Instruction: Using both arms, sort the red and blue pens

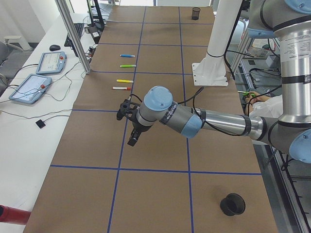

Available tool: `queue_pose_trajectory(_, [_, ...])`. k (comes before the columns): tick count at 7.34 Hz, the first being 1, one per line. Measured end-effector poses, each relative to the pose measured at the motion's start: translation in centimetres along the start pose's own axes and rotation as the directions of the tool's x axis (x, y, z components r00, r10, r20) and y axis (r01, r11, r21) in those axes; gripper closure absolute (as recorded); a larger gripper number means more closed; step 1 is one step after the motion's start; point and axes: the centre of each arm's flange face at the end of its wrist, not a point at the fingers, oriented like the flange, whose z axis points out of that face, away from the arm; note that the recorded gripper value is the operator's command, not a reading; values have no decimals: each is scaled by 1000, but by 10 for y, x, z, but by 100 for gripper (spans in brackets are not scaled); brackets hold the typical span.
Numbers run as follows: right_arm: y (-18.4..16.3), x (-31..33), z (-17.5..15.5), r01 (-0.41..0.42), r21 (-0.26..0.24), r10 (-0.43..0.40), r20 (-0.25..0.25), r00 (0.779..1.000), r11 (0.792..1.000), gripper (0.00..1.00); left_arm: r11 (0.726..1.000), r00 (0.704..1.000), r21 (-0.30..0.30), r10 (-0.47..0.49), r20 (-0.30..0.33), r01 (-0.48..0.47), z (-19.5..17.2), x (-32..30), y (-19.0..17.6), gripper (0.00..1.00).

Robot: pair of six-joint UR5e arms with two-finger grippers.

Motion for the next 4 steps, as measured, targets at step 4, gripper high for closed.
queue_pose_trajectory(4, [37, 11, 10, 0, 1, 0, -17, 1000, 1000, 0, 992, 991, -27, -123, 53, 124, 1, -3, -8, 1])
